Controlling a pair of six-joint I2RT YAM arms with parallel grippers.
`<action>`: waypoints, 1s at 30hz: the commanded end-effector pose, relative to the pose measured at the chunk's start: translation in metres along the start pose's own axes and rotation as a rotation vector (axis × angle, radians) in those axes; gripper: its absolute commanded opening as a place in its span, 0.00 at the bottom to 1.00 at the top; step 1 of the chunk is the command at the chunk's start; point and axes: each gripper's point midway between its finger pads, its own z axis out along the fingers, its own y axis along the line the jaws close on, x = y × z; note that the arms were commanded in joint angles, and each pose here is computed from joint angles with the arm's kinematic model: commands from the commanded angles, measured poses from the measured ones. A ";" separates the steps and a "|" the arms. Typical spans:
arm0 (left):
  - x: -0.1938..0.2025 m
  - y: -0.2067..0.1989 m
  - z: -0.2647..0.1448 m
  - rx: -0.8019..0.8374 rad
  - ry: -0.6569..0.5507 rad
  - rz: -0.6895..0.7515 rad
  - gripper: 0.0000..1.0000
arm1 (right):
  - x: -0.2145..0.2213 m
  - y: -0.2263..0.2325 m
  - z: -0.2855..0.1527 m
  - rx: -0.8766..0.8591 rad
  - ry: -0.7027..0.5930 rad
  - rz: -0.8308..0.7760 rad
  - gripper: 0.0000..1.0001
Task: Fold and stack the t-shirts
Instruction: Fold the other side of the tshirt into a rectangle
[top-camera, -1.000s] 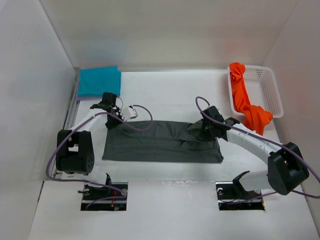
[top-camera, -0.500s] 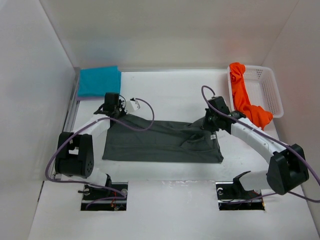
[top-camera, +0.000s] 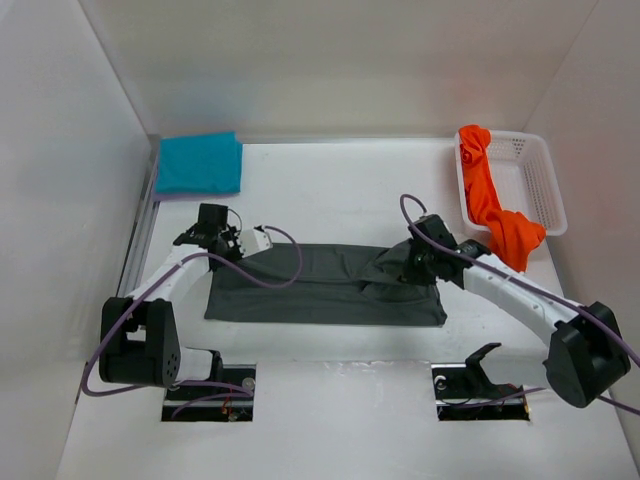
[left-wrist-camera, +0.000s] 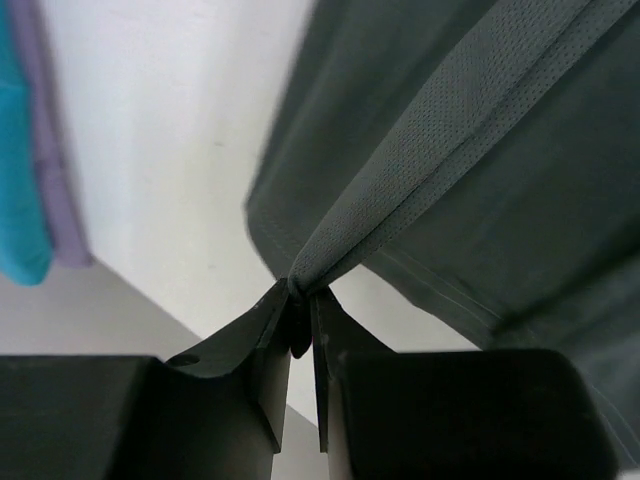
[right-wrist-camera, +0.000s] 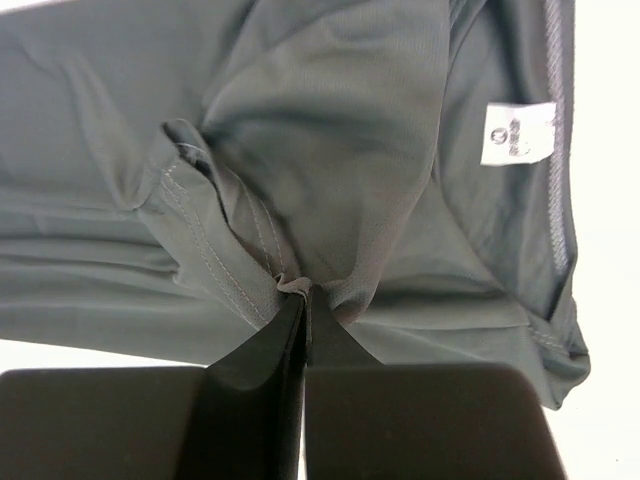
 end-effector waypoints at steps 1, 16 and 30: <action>0.006 -0.031 -0.006 0.145 0.012 0.064 0.10 | 0.002 0.006 0.005 -0.019 -0.001 0.020 0.00; 0.009 -0.004 -0.018 0.111 0.057 0.091 0.58 | 0.027 -0.005 0.019 -0.013 0.062 0.022 0.17; -0.275 -0.075 -0.066 0.469 -0.630 0.075 0.67 | 0.031 -0.002 0.033 -0.059 0.048 0.090 0.21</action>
